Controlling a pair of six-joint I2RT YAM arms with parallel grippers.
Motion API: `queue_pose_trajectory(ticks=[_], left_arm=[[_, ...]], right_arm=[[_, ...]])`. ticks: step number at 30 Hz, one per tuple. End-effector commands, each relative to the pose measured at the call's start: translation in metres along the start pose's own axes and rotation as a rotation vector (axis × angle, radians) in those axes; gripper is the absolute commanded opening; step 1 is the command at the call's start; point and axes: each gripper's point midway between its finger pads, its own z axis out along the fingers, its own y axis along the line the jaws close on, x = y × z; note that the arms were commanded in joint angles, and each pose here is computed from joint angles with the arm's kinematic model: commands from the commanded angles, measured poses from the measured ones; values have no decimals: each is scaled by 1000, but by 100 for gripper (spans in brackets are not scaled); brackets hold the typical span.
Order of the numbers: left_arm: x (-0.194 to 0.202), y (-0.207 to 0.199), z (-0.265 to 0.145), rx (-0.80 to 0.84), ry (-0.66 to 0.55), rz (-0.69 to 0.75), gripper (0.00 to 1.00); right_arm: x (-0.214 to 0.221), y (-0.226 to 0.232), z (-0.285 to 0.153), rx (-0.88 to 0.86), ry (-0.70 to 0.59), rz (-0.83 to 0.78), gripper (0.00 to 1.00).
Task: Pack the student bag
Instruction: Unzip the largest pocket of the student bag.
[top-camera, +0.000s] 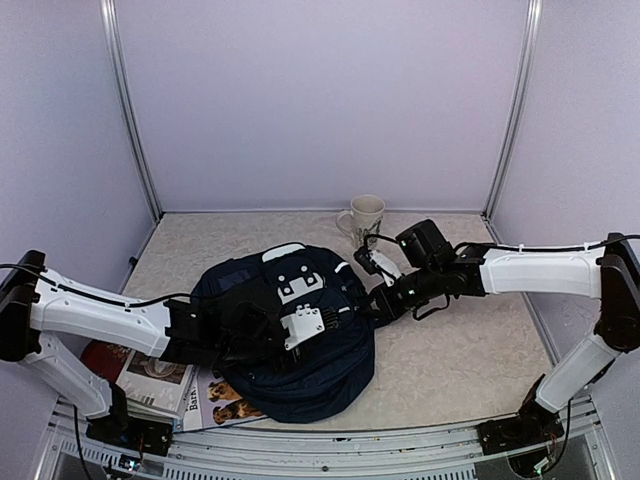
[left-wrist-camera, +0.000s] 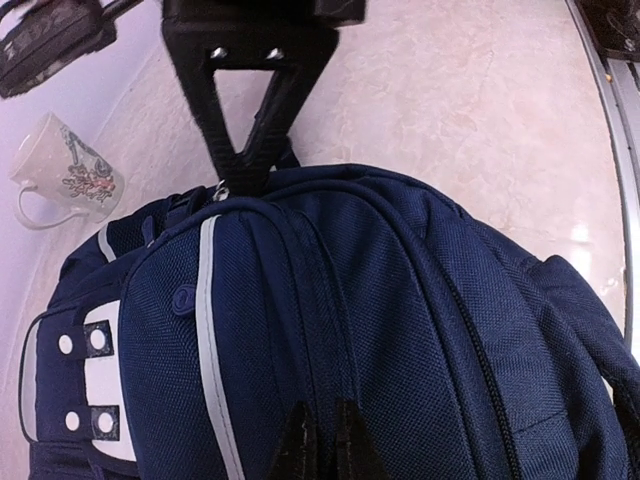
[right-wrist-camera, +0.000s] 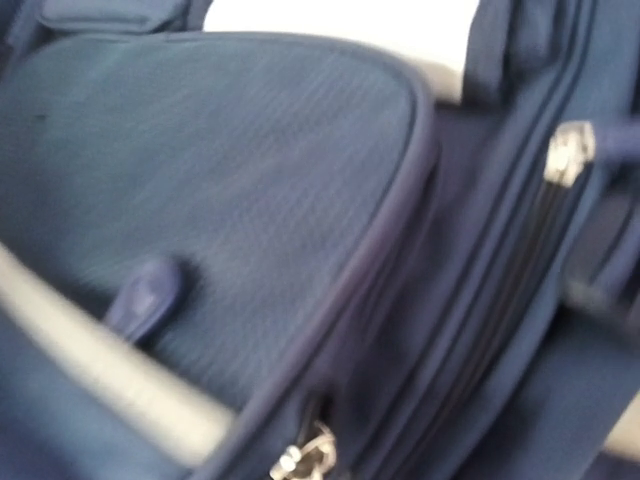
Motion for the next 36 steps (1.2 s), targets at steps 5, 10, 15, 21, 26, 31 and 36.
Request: queue_pose_trajectory(ticks=[5, 10, 15, 21, 26, 31, 36], left_arm=[[-85, -37, -53, 203, -321, 166, 0], [-89, -39, -59, 205, -355, 192, 0], [-85, -36, -63, 186, -348, 193, 0], [-71, -27, -61, 152, -310, 186, 0], [-50, -19, -56, 122, -241, 192, 0], [-40, -19, -66, 160, -236, 248, 0], [-39, -6, -76, 125, -285, 242, 0]], right_arm=[[-59, -110, 7, 347, -106, -101, 0], [-77, -115, 22, 301, -130, -126, 0], [-78, -118, 21, 291, -133, -127, 0], [-66, -121, 12, 320, -119, -122, 28], [-47, -113, -4, 314, -107, -117, 33], [-34, -88, -25, 236, -131, -145, 39], [-36, -57, -53, 139, -226, -180, 43]])
